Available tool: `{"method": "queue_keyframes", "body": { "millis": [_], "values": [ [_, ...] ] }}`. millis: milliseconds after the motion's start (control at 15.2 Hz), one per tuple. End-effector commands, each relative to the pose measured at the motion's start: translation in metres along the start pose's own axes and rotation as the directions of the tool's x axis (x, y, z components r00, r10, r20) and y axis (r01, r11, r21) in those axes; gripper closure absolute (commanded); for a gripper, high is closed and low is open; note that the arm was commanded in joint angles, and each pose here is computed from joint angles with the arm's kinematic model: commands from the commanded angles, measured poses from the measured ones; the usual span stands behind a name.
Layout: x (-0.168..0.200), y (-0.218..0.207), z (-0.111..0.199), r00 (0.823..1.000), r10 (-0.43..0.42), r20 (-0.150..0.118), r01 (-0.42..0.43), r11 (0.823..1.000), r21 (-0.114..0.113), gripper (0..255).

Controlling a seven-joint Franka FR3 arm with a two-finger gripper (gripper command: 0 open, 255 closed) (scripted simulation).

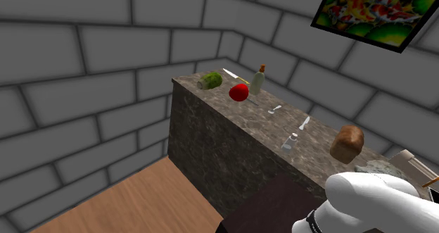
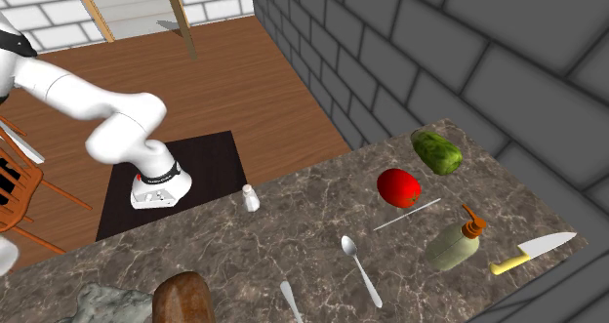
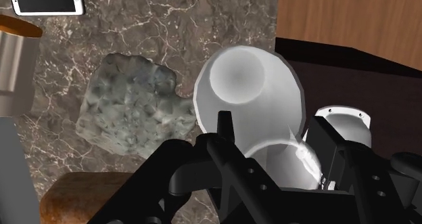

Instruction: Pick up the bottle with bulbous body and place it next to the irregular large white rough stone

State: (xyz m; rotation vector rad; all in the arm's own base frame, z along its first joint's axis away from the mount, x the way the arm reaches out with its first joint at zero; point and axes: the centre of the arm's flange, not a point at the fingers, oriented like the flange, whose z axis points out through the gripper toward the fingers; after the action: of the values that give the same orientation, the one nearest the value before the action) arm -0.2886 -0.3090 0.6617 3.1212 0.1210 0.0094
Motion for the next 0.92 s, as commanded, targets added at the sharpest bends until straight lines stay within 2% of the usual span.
{"method": "queue_keyframes", "body": {
  "millis": [0, 858],
  "values": [
    [-0.001, 0.0, 0.011, 1.0, 0.0, 0.0, 0.0, 1.0, -0.001, 255],
    [-0.001, -0.001, 0.08, 1.0, 0.0, 0.0, 0.0, 1.0, -0.001, 255]
  ]
}}
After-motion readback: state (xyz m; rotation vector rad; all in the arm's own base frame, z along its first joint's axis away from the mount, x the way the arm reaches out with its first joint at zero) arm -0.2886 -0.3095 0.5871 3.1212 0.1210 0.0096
